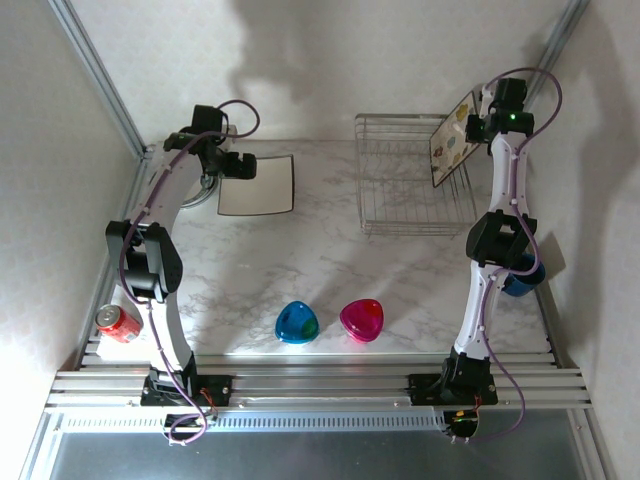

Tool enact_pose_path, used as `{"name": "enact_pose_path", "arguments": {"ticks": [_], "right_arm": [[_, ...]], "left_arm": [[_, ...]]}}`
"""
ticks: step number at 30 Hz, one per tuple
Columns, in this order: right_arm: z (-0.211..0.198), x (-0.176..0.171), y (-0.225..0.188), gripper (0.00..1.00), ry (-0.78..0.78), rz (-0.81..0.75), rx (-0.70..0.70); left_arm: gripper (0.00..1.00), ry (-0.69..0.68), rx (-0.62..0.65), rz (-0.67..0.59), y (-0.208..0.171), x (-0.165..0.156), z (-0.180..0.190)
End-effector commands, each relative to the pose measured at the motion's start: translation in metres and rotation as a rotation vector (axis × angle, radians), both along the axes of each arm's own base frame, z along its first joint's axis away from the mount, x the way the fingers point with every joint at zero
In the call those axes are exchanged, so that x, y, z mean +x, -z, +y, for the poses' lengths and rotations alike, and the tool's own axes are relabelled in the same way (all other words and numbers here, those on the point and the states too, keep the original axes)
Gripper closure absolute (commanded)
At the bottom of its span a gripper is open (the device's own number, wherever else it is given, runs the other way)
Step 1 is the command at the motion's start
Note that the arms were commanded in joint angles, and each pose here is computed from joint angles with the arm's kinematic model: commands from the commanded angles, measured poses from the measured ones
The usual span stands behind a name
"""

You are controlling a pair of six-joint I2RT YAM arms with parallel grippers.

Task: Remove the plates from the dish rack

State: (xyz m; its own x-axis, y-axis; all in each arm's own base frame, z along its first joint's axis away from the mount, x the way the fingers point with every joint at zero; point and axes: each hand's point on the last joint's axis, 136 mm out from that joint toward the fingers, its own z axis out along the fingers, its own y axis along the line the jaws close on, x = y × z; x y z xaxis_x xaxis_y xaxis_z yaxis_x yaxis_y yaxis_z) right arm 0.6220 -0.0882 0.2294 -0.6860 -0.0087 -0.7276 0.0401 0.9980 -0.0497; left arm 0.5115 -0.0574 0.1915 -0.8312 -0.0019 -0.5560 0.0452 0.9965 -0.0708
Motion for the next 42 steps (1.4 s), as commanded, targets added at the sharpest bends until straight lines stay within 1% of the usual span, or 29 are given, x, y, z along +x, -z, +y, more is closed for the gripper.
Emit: {"name": "enact_pose_path", "arguments": {"ticks": [1, 9, 16, 22, 27, 34, 37, 42], "right_arm": [[-0.003, 0.0, -0.018, 1.0, 0.029, -0.039, -0.032], [0.009, -0.001, -0.041, 1.0, 0.032, -0.086, -0.042], [0.017, -0.011, -0.099, 1.0, 0.072, -0.211, -0.078], [0.023, -0.031, -0.155, 1.0, 0.081, -0.31, -0.106], [0.034, -0.053, -0.198, 1.0, 0.071, -0.386, -0.132], [0.051, -0.089, -0.251, 1.0, 0.044, -0.467, -0.157], [0.058, -0.103, -0.265, 1.0, 0.035, -0.488, -0.159], [0.065, -0.114, -0.271, 1.0, 0.021, -0.492, -0.15]], "left_arm": [[0.0, -0.015, -0.006, 0.034, 0.005, -0.005, 0.004], [0.0, -0.027, 0.009, 0.063, 0.009, -0.011, 0.006], [0.0, -0.057, 0.032, 0.069, 0.013, -0.016, 0.013], [0.0, -0.047, 0.019, 0.048, 0.012, -0.02, 0.011], [0.0, -0.027, -0.016, 0.043, 0.017, -0.024, 0.006], [0.0, -0.014, -0.039, 0.037, 0.017, -0.027, 0.002], [0.0, -0.01, -0.047, 0.035, 0.017, -0.028, 0.001], [0.0, -0.003, -0.059, 0.024, 0.015, -0.028, -0.001]]}}
